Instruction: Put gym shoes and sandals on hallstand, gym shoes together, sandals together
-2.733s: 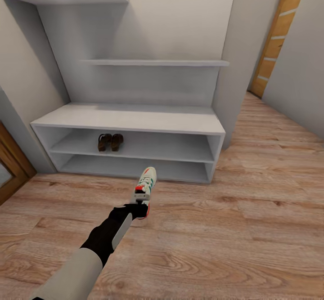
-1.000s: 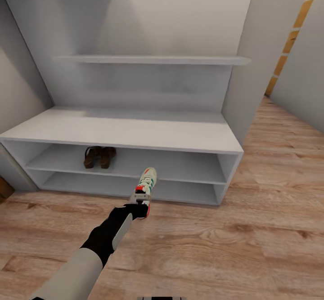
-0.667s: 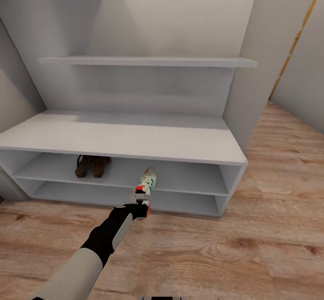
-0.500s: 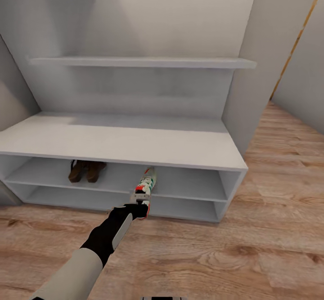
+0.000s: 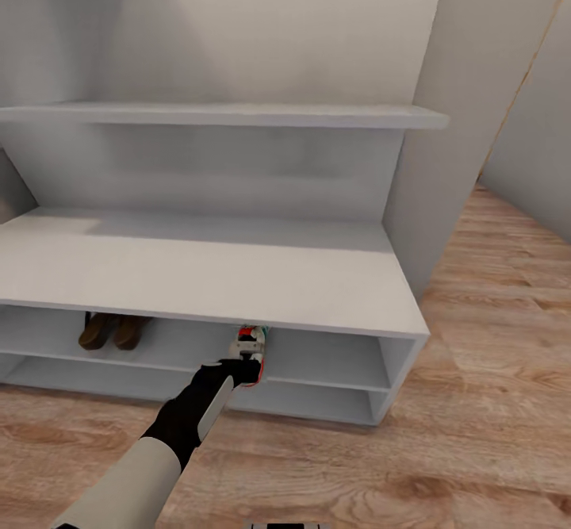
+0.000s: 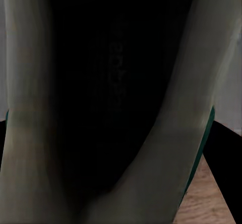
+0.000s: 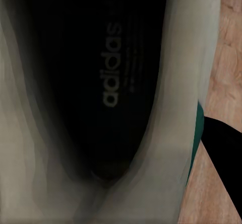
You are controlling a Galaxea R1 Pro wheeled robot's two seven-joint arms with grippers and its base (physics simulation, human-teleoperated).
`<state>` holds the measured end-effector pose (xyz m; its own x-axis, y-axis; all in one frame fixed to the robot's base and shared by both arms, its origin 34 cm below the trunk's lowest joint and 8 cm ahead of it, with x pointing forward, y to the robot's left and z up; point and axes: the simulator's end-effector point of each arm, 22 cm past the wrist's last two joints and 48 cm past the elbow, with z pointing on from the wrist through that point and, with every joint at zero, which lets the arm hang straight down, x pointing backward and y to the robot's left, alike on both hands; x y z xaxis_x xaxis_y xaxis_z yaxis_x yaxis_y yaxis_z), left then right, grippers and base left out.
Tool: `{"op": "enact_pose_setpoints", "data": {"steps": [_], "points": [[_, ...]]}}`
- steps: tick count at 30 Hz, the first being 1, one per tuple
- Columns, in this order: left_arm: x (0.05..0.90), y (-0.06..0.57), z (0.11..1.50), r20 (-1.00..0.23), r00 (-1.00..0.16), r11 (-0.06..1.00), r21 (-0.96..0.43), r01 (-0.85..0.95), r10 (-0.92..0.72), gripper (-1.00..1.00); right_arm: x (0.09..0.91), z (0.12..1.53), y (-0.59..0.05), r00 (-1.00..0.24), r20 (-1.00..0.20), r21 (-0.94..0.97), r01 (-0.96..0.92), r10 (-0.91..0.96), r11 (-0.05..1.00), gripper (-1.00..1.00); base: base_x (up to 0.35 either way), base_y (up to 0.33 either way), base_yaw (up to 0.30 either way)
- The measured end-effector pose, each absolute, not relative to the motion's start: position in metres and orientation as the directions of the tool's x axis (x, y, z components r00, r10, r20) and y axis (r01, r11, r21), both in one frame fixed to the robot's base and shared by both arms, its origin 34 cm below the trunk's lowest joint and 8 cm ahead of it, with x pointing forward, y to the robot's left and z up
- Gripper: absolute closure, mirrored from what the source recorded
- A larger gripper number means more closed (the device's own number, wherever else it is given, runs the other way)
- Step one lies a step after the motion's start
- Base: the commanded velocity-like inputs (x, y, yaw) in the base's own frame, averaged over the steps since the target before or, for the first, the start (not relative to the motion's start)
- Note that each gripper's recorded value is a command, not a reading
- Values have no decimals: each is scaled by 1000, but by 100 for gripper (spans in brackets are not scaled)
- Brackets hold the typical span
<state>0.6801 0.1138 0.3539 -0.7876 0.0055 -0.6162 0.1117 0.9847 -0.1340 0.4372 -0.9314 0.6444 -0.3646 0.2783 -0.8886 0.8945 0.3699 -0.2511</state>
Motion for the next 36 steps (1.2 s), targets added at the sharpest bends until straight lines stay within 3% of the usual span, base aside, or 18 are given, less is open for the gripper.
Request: {"op": "enact_pose_setpoints", "data": {"steps": [6, 24, 25, 36], "points": [[681, 112, 355, -617, -787, 983, -144, 109, -3, 100, 437, 644, -931, -365, -888, -252, 894, 278, 370, 100, 300, -22, 0], [681, 111, 355, -616, -787, 983, -148, 108, -6, 100, 437, 644, -931, -366, -888, -252, 894, 278, 370, 100, 13, 0, 0], [681, 112, 355, -616, -788, 983, -150, 107, -8, -100, 438, 644, -931, -366, -888, -252, 894, 278, 370, 100, 0, 0, 0], [680, 113, 352, -612, -791, 983, -148, 106, -7, -100, 438, 644, -932, -366, -888, -253, 894, 278, 370, 100, 0, 0, 0]]}}
